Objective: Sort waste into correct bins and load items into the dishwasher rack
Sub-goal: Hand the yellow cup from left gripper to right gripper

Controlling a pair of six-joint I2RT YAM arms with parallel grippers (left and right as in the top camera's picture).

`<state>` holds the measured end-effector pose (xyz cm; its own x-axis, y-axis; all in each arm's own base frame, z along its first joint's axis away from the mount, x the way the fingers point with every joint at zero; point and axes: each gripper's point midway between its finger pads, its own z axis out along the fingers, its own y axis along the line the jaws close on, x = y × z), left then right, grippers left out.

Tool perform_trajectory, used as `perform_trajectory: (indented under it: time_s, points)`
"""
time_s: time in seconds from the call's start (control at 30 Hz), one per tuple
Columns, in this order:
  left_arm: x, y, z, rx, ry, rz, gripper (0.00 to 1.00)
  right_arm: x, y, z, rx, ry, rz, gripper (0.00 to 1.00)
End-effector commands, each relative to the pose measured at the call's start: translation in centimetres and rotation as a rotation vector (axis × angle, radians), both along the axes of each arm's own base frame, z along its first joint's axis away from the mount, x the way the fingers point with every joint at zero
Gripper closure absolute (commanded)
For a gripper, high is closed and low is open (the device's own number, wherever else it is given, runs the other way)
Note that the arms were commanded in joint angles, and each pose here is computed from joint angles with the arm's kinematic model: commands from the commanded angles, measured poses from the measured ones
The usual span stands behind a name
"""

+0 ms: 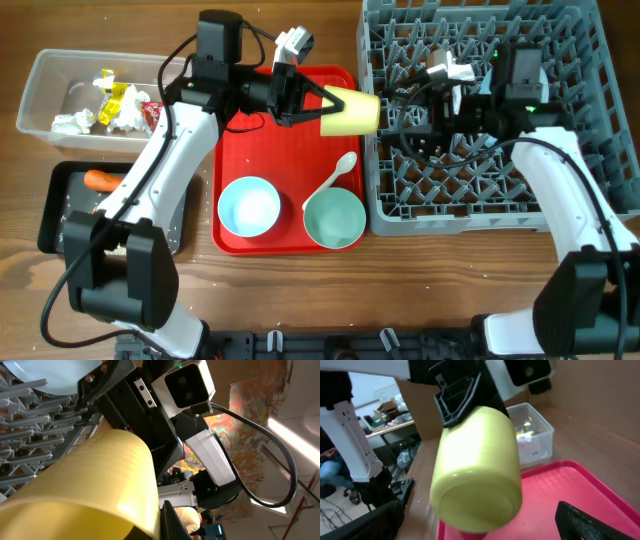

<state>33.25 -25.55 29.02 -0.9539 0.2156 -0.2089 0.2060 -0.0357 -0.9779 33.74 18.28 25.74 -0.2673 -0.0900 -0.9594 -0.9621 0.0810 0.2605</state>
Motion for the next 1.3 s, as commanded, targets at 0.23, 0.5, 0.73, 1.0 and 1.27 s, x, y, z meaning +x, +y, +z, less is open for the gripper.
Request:
perform_trajectory:
  time_s: [0.23,0.5,0.73,1.0,1.27]
  points:
    - [-0.7,0.1,1.8,-0.023,-0.039,-0.019,0.96,-1.1,3.7,0.7,0.021,-0.072,0.111,0.07]
    - [-0.7,0.1,1.8,-0.023,-0.039,-0.019,0.96,-1.2,4.6,0.9,0.017,-0.082,0.123,0.08]
    - [-0.7,0.1,1.9,-0.025,-0.048,-0.018,0.96,-1.3,5.6,0.4,-0.012,-0.086,0.120,0.09]
    - [-0.6,0.1,1.9,-0.028,-0.060,-0.018,0.96,-1.1,6.7,-0.3,-0.056,-0.090,0.098,0.14]
    - [-0.6,0.1,1.9,-0.028,-0.060,-0.019,0.95,-0.9,6.8,0.0,-0.050,-0.098,0.096,0.26]
